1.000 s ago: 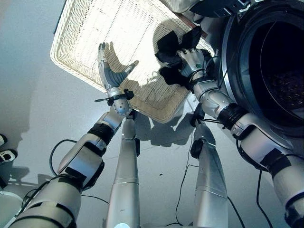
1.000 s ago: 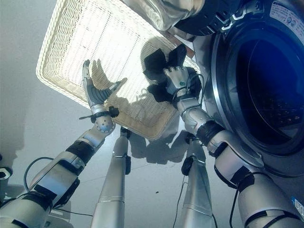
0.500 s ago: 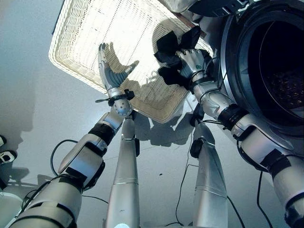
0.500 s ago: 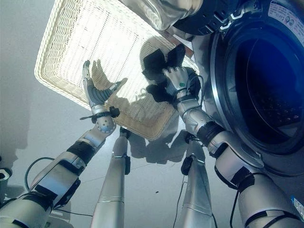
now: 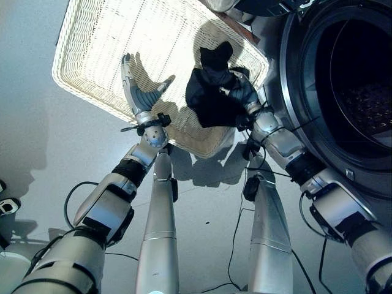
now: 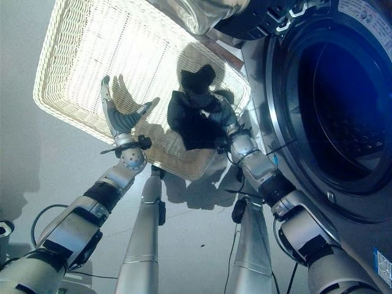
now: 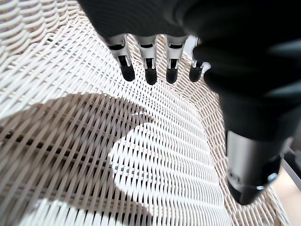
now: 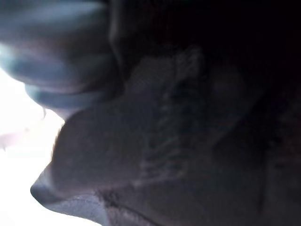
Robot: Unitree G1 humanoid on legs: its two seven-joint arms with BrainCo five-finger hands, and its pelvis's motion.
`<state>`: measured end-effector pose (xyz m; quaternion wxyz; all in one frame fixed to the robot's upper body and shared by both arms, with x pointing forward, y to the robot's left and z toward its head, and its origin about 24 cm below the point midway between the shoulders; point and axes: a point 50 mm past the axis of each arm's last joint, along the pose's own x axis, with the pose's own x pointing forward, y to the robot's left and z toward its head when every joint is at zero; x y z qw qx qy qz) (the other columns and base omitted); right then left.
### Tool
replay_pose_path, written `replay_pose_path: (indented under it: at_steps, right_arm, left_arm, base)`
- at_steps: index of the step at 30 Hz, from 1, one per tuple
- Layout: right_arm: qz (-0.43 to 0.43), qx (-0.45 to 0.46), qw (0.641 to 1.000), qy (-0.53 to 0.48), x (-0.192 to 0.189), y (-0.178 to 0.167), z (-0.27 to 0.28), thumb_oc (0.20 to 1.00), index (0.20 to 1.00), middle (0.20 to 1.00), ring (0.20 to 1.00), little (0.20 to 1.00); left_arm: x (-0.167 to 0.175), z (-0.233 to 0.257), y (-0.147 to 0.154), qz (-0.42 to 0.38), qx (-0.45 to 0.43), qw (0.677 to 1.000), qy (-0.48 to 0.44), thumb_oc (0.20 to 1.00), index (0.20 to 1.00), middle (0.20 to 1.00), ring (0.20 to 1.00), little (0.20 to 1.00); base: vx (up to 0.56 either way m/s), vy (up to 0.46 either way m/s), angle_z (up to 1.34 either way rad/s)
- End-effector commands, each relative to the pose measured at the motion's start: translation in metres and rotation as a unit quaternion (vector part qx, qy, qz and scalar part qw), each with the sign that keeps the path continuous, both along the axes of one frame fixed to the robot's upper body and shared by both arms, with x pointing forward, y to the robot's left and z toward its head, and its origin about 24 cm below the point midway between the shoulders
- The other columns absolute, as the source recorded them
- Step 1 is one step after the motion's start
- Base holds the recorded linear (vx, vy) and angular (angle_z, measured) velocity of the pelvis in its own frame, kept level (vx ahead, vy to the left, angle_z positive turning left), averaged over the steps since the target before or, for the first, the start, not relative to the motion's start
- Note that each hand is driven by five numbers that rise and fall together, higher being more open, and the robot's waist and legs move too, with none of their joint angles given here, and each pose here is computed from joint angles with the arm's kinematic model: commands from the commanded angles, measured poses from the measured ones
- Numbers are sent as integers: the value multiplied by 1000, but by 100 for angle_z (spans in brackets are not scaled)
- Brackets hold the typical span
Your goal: Put the clothes into the washing machine.
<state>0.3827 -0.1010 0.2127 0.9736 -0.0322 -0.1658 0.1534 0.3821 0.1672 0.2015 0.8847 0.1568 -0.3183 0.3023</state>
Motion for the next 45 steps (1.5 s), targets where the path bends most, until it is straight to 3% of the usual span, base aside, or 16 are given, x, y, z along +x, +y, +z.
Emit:
replay_pose_path:
  at_steps: [1, 8, 17, 20, 24, 26, 31, 37, 40, 45]
  right_arm:
    - [90, 70, 992, -49, -19, 10, 19, 200, 200, 200, 200, 200]
    - [206, 193, 958, -47, -32, 10, 31, 200, 200, 200, 200, 200]
    - [196, 375, 897, -130, -31, -44, 54, 200, 200, 200, 200, 200]
    - [138, 464, 861, -158, -27, -86, 56, 200, 200, 200, 200, 200]
    - [80, 515, 836, -170, -23, -119, 51, 200, 200, 200, 200, 200]
    - [9, 538, 824, -177, -21, -149, 46, 200, 200, 200, 200, 200]
    - [-106, 554, 814, -143, -15, -178, 36, 200, 200, 200, 200, 200]
    - [-241, 517, 821, -31, -1, -193, 14, 200, 200, 200, 200, 200]
    - [-316, 520, 792, -44, -9, -221, 27, 200, 200, 200, 200, 200]
    - [-424, 527, 717, -168, -40, -254, 68, 200, 200, 200, 200, 200]
  left_arm:
    - [-4, 10, 7, 7, -26, 999, -30, 1000, 1000, 1000, 1000, 1000]
    - [-6, 5, 13, 12, -30, 999, -29, 1000, 1000, 1000, 1000, 1000]
    - [-7, 6, 32, 23, -28, 999, -32, 1000, 1000, 1000, 1000, 1000]
    - [-8, 7, 42, 30, -30, 999, -34, 1000, 1000, 1000, 1000, 1000]
    - [-8, 9, 49, 35, -29, 998, -37, 1000, 1000, 1000, 1000, 1000]
    - [-8, 12, 56, 40, -28, 998, -38, 1000, 1000, 1000, 1000, 1000]
    - [-7, 14, 61, 40, -28, 998, -38, 1000, 1000, 1000, 1000, 1000]
    - [-5, 16, 58, 36, -33, 998, -38, 1000, 1000, 1000, 1000, 1000]
    - [-6, 10, 58, 31, -29, 999, -34, 1000, 1000, 1000, 1000, 1000]
    - [-13, -4, 59, 22, -2, 999, -24, 1000, 1000, 1000, 1000, 1000]
  base:
    - [-4, 10, -4]
    - [-3, 11, -2]
    - [-1, 2, -1]
    - [0, -3, -3]
    - [3, -7, -4]
    - [3, -5, -5]
    - [5, 7, -6]
    - [1, 7, -2]
    - [0, 0, 0]
    - [-12, -74, -2]
